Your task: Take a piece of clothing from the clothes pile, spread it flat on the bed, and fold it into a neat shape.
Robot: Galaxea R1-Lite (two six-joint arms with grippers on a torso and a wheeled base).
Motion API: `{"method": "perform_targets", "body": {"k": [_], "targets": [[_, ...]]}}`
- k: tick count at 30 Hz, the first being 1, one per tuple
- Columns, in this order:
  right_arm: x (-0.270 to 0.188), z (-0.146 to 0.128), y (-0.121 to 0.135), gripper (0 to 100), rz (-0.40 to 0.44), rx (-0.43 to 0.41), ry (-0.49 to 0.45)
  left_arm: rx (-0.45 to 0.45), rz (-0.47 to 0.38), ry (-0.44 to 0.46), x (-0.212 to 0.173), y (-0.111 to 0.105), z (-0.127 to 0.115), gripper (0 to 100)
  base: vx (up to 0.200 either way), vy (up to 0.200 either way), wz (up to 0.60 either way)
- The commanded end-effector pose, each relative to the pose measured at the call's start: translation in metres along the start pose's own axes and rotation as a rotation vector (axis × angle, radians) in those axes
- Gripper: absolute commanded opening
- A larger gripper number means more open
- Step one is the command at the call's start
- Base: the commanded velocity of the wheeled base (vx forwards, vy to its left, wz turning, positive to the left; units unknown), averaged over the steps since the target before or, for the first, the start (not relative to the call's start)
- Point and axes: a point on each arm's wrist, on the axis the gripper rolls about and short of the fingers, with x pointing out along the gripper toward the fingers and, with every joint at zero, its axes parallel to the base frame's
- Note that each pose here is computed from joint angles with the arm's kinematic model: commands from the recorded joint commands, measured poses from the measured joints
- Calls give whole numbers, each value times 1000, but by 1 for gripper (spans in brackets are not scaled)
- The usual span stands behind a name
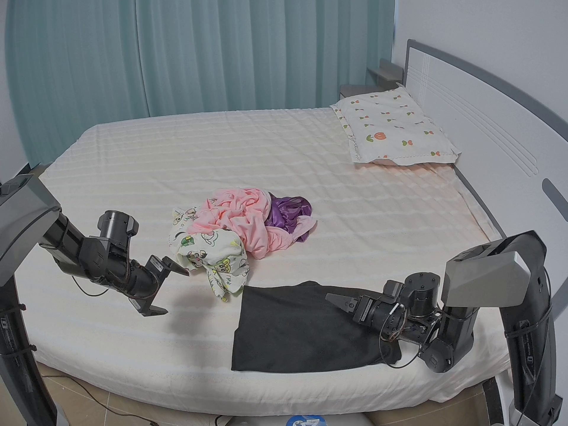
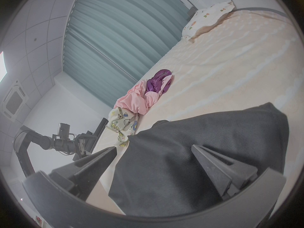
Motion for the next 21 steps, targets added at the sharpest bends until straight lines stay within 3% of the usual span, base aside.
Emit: {"method": "perform_targets", "body": {"k": [1,7,13,21], "targets": [[4,-3,-3,100,2,0,-7,-1,1,0,0,0,0,100,0,0,0],[-26,39,6,100,-24,-25,-134,0,1,0,0,0,0,100,0,0,0],[-49,64,-17,100,-111,-69,-190,0,2,1,0,1,0,100,0,0,0],[-50,54,-61,100,-233,-35,-140,0,2,1,0,1,0,100,0,0,0]]}}
